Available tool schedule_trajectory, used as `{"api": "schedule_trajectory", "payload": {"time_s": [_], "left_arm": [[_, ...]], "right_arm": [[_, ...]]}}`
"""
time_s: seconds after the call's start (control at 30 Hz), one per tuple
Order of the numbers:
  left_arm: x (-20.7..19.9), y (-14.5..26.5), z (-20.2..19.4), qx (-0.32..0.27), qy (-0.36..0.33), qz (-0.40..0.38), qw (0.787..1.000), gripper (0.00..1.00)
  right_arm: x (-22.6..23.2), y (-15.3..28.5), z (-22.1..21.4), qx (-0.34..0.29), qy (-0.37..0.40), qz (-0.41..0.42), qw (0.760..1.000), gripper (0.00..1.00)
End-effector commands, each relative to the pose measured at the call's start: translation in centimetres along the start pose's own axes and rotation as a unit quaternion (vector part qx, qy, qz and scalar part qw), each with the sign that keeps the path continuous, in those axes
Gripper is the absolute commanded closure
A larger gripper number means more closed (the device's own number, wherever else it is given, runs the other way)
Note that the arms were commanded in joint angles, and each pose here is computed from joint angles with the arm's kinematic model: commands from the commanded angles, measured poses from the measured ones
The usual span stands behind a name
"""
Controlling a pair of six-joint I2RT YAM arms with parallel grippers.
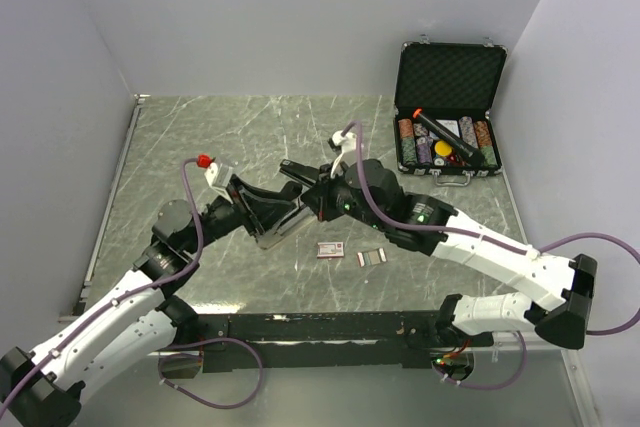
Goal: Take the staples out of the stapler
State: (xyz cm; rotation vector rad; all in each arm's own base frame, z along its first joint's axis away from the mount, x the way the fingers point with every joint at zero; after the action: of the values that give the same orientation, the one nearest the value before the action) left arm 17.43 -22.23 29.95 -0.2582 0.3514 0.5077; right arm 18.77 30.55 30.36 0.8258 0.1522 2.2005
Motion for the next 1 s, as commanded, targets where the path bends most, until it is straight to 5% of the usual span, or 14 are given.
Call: {"api": "schedule_trajectory", "payload": {"time_s": [0.0,0.97], "left_arm": [[-2.4,0.4,5.5,-0.113,-0.022,-0.031,0.993,0.99],[1.9,0.2,7.2,-0.178,-0.006,0.104,0.978,0.99]], "right_arm": [[-0.6,-0.9,-2.3,0.018,-0.012,-0.008,1.0,1.0],[-1.8,-5.2,-8.9,0.069,-0.029,-0.037,0.997,1.0]]}}
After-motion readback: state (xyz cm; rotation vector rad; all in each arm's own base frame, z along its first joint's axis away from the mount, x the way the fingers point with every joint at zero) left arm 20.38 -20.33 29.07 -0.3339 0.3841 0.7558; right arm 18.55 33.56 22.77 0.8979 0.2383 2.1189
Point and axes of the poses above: each gripper's point midway between its finger pads, its own y axis back along the fingers, its own x axis along the line the jaws close on, z = x × y, the point moved 3 cm from there along y, back along the fingers, and after that the axes turned 6 degrees about -y, right-handed, at the moved point
